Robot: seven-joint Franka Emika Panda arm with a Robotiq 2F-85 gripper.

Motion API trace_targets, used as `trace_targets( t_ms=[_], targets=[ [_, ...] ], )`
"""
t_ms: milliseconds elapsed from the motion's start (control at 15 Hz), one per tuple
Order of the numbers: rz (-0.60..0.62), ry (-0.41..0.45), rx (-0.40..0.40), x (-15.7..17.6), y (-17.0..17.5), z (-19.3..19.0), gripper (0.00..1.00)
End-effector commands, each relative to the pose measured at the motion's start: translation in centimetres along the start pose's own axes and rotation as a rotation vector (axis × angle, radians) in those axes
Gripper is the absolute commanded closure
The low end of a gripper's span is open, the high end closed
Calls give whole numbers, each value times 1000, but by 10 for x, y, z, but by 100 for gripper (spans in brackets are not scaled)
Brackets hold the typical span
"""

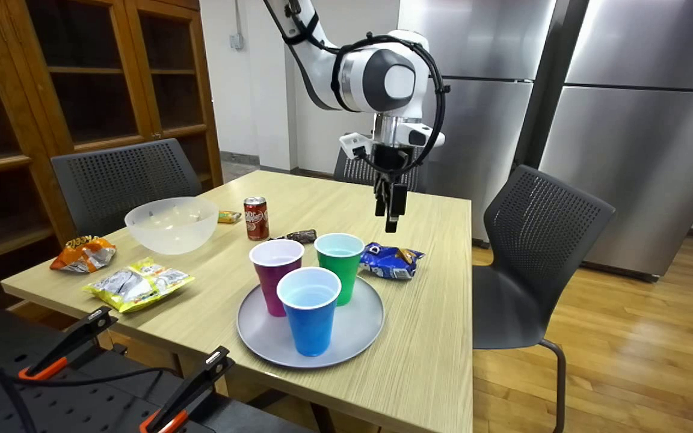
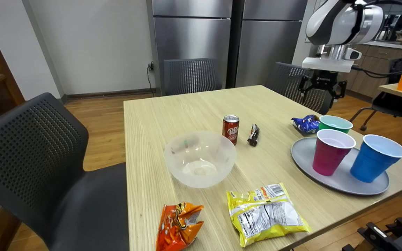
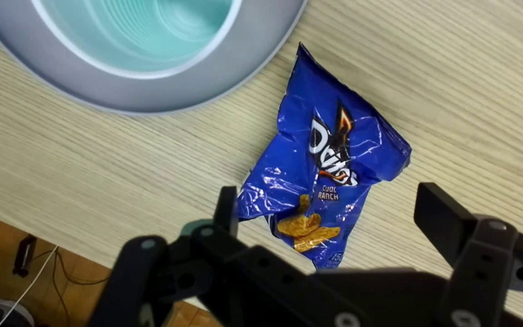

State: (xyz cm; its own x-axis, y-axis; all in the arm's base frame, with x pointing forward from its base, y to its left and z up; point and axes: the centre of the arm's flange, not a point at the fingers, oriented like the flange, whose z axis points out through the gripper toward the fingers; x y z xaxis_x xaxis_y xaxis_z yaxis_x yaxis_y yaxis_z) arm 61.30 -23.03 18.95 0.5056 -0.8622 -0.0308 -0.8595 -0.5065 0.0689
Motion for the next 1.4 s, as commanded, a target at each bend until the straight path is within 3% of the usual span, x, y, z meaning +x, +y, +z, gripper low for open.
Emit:
trace_targets(
  t_ms=[0,600,1133,1267,1333],
  targets=[
    [56,-43,-11,29,-17,14,0],
    [111,-117,-45,41,-27,57,0],
    [161,-146,-38,48,-34,68,0],
    [171,-153,-34,50,-33,68,26],
    [174,-156,-33,51,-33,68,35]
  ],
)
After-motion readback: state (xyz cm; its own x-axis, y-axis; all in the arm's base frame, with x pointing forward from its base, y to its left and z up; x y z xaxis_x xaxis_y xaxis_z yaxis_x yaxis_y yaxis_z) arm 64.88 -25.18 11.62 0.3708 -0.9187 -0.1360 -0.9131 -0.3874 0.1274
